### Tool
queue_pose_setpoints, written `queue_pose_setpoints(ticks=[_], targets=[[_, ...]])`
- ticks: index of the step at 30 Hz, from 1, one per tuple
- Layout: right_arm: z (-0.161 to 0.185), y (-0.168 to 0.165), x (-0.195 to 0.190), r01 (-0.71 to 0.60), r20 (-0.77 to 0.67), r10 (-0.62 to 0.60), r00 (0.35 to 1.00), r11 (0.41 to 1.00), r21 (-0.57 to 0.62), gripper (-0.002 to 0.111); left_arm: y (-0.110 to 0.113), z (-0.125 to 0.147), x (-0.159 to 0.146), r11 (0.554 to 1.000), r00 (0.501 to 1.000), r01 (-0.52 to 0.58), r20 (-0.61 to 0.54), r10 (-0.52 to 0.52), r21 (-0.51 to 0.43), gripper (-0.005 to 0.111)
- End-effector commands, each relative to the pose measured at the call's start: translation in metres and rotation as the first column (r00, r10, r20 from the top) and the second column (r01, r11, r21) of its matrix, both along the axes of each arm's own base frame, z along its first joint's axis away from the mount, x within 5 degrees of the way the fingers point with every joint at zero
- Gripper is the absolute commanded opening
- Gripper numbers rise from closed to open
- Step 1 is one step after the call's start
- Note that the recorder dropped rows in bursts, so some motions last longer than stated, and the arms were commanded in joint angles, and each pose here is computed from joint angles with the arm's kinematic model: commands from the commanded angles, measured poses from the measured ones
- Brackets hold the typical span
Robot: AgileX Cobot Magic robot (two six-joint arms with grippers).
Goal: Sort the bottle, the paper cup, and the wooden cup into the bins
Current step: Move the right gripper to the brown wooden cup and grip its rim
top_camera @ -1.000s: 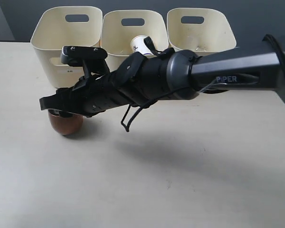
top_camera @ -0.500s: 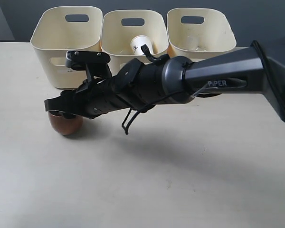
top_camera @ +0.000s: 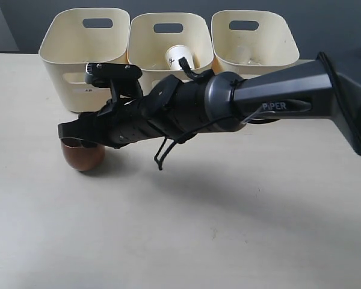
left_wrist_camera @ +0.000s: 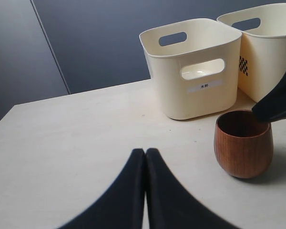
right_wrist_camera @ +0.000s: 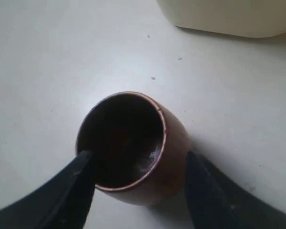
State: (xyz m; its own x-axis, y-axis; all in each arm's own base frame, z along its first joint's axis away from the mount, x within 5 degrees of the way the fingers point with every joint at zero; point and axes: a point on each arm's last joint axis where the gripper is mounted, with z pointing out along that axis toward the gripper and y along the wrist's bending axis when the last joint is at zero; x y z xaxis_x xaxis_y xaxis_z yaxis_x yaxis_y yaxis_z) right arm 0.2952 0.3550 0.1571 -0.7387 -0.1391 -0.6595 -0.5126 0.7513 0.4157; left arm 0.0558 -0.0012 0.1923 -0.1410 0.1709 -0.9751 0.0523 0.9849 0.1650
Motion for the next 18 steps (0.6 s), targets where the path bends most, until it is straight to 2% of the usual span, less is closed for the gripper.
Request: queue_pose_setpoints(ticks=[1,18], targets=[[0.004,0.0,0.004,0.032,0.013,-0.032,0.999,0.999,0.014,0.054,0.0,0.0,0.0,1.0,1.0,0.003,0.005,-0.003,0.002,0.0],[-0.012,0.006,0.009,0.05,-0.022,-0.049,0.999,0.999,0.014,0.054,0.0,0.0,0.0,1.0,1.0,0.003,0.005,-0.003,0.002,0.0]])
